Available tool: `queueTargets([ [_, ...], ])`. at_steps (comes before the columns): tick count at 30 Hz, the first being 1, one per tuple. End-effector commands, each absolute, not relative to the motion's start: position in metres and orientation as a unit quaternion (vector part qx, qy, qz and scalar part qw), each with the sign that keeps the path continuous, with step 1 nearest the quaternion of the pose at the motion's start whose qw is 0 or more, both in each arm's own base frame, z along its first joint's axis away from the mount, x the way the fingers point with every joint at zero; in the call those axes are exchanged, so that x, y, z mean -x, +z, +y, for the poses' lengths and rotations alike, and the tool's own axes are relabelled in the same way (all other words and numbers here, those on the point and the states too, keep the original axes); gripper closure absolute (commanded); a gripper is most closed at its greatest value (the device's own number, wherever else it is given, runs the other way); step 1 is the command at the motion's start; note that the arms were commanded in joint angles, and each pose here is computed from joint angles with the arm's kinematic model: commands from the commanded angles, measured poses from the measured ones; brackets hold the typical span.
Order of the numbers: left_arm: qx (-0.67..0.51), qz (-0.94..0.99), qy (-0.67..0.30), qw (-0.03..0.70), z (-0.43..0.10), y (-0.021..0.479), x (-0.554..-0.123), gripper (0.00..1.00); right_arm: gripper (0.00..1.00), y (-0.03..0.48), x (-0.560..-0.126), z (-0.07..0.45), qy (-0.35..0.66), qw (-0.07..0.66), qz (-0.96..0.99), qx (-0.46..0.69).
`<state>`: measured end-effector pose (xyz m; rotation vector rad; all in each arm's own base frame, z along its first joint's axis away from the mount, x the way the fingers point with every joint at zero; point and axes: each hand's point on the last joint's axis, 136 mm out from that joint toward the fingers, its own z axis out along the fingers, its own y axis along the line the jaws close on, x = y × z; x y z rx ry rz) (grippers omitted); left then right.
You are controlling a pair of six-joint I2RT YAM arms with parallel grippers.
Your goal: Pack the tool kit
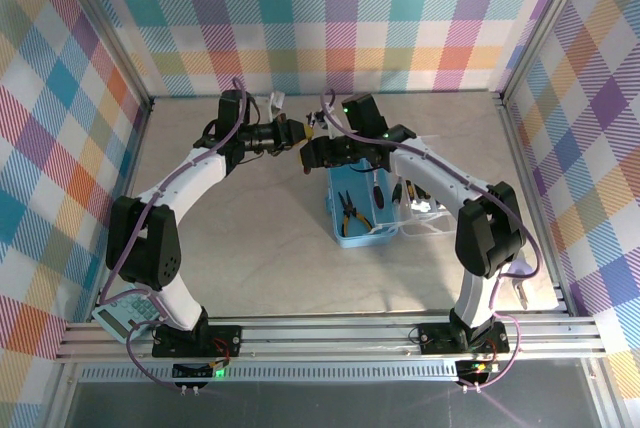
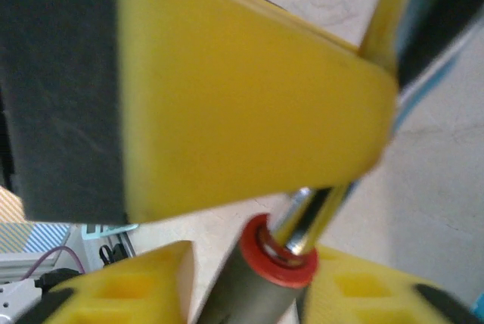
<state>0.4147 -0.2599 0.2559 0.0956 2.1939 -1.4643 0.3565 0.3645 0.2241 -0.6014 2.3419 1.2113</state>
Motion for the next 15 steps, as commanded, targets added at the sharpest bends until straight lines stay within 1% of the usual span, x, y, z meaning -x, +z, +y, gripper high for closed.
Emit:
queueTargets([
  [1,-0.087,0.772,-0.569,0.27,-0.271,0.296,-0.393,1.0,0.79,0.237,-0.363,0.366,0.434,0.241,0.842,0.214],
  [2,-0.089,0.771,-0.57,0.27,-0.272,0.297,-0.391,1.0,0.86,0.237,-0.364,0.364,0.43,0.245,0.843,0.21],
  [4,-0.09,0.771,-0.569,0.27,-0.271,0.297,-0.39,1.0,0.98,0.238,-0.365,0.358,0.423,0.25,0.847,0.203],
  [5,-0.091,0.774,-0.565,0.272,-0.27,0.296,-0.39,1.0,1.0,0.238,-0.365,0.354,0.419,0.252,0.85,0.198],
  [6,-0.09,0.778,-0.559,0.273,-0.268,0.294,-0.391,1.0,1.0,0.239,-0.365,0.349,0.414,0.254,0.852,0.194],
  [7,-0.087,0.783,-0.551,0.275,-0.265,0.292,-0.393,0.92,1.0,0.238,-0.366,0.342,0.407,0.256,0.857,0.188],
  [9,-0.076,0.792,-0.536,0.282,-0.254,0.288,-0.399,0.62,1.0,0.236,-0.366,0.325,0.391,0.259,0.865,0.177],
  [10,-0.065,0.799,-0.525,0.285,-0.245,0.286,-0.403,0.46,1.0,0.234,-0.367,0.315,0.382,0.26,0.871,0.169],
  [11,-0.054,0.806,-0.513,0.291,-0.235,0.283,-0.409,0.33,1.0,0.232,-0.366,0.303,0.373,0.261,0.876,0.161],
  [13,-0.032,0.822,-0.48,0.304,-0.213,0.277,-0.416,0.17,1.0,0.227,-0.366,0.28,0.353,0.26,0.887,0.145],
  [15,-0.01,0.839,-0.442,0.316,-0.191,0.269,-0.421,0.06,1.0,0.217,-0.363,0.255,0.322,0.257,0.901,0.131],
])
